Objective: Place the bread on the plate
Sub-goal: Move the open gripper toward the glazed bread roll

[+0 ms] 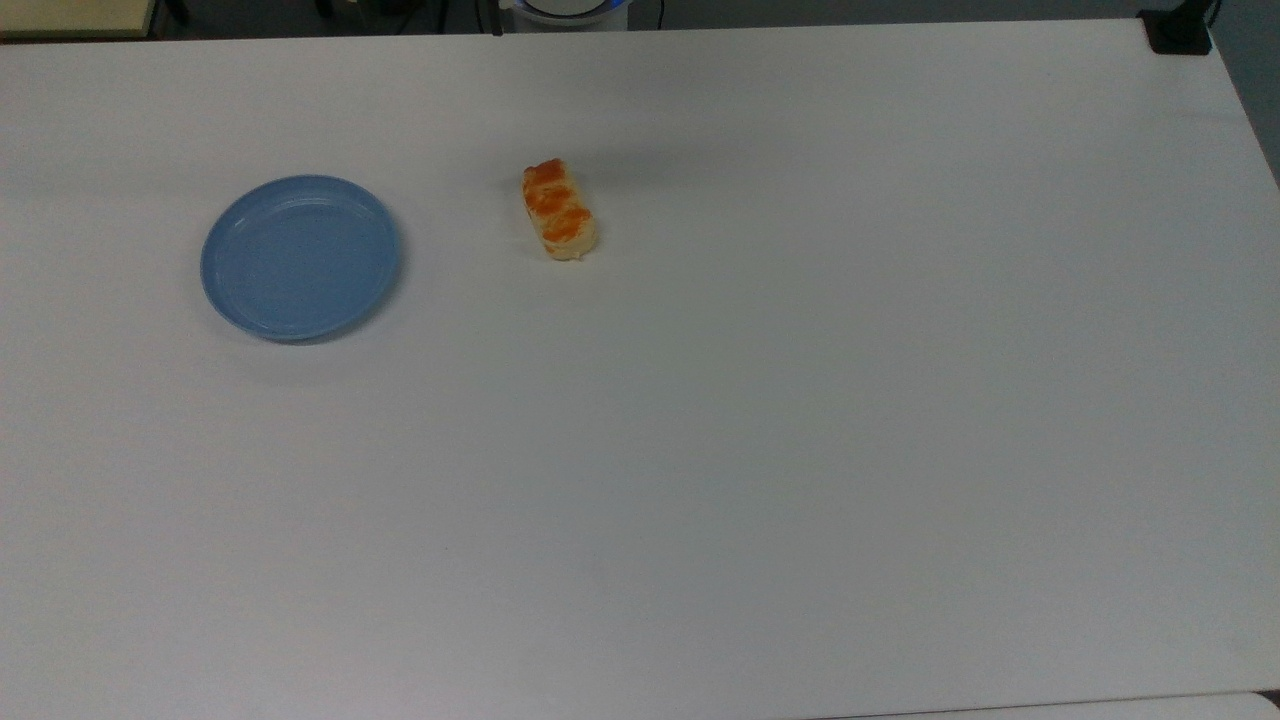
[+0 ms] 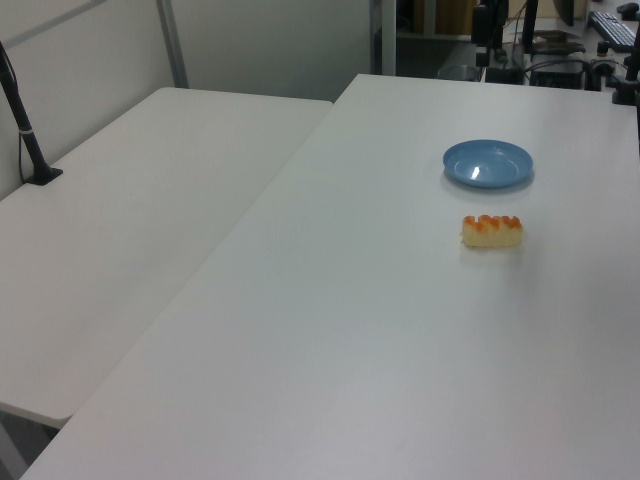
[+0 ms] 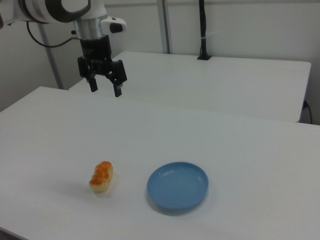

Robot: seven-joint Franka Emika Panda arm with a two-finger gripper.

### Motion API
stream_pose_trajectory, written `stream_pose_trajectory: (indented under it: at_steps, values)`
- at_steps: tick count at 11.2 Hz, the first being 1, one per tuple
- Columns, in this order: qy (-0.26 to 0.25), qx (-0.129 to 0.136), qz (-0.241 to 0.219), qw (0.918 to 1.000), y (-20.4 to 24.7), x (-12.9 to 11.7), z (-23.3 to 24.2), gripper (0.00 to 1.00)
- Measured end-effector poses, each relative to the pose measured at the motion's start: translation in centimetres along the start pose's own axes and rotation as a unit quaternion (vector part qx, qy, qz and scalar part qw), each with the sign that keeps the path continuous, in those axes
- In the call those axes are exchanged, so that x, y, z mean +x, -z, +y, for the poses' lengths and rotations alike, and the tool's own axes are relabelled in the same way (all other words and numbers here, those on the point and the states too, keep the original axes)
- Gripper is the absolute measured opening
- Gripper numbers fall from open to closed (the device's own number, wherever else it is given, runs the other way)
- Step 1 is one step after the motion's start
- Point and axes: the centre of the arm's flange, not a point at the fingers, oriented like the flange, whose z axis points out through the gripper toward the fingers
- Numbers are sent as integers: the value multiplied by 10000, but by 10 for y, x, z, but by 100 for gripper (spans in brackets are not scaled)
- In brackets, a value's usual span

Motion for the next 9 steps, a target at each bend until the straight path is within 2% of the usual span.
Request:
stream_pose_trajectory:
  at_steps: [9]
  values:
    - [70,-8,-87,9999,-9,5,-8,100]
